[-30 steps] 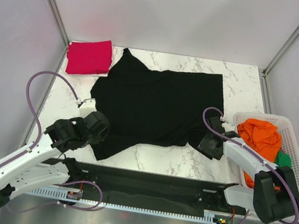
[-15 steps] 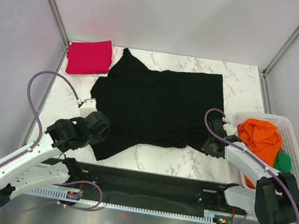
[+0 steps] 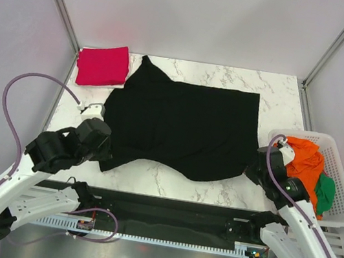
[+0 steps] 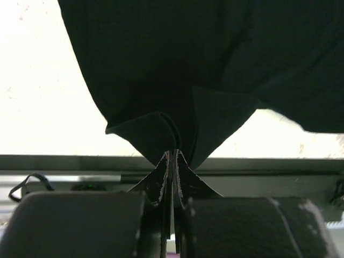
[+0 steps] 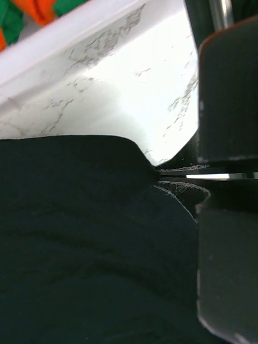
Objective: Fold and stack the t-shirts
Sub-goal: Fold the tshirt
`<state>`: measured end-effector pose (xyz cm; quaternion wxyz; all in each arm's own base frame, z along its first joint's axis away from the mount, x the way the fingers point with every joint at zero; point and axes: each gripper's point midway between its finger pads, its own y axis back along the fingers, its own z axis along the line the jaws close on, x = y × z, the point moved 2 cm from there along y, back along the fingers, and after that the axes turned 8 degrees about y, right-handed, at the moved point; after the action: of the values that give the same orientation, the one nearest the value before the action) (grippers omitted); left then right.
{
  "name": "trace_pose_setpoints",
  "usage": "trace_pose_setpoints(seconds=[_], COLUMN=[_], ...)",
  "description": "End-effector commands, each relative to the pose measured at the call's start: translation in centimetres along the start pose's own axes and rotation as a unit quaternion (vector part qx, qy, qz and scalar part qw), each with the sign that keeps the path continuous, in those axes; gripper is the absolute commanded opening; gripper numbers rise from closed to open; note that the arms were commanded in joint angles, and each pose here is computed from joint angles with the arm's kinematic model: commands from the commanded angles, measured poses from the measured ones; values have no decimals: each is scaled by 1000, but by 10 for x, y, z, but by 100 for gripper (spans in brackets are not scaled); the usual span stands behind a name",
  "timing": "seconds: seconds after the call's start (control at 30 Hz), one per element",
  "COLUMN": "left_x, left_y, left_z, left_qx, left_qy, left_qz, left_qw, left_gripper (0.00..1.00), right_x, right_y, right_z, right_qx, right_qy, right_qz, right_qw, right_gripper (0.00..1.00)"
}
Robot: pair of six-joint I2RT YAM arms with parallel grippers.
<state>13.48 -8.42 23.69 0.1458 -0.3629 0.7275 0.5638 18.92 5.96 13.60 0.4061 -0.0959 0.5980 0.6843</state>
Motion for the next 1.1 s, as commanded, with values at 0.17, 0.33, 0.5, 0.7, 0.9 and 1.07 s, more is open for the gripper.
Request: trace_pose_setpoints(seconds=[0.17, 0.33, 0.5, 0.7, 0.9, 1.07], left_x=[13, 5, -34, -93, -139, -164], left_y=[0, -34, -53, -81, -115, -149], left_z=[10, -8, -30, -64, -75, -82], left_qx=[-34, -48, -75, -78, -103, -116], left_qy=[-81, -145, -227, -301, -357, -359], left_qz=[58, 43, 4, -35, -60, -51], left_qw=[994, 987, 971, 950, 927, 925], left_gripper=[2, 2, 2, 2, 2, 2], right_x=[-2, -30, -60, -92, -118, -125], right_y=[29, 25, 16, -11, -41, -71], right_z=[-16, 5, 24, 38, 37, 43], right_qx=[13, 11, 22, 49, 52, 60], right_qy=[0, 24, 41, 45, 23, 23], right_qz=[-7, -21, -42, -33, -22, -6], right_qw=[1000, 999, 998, 997, 998, 998], right_gripper=[0, 0, 0, 0, 0, 0])
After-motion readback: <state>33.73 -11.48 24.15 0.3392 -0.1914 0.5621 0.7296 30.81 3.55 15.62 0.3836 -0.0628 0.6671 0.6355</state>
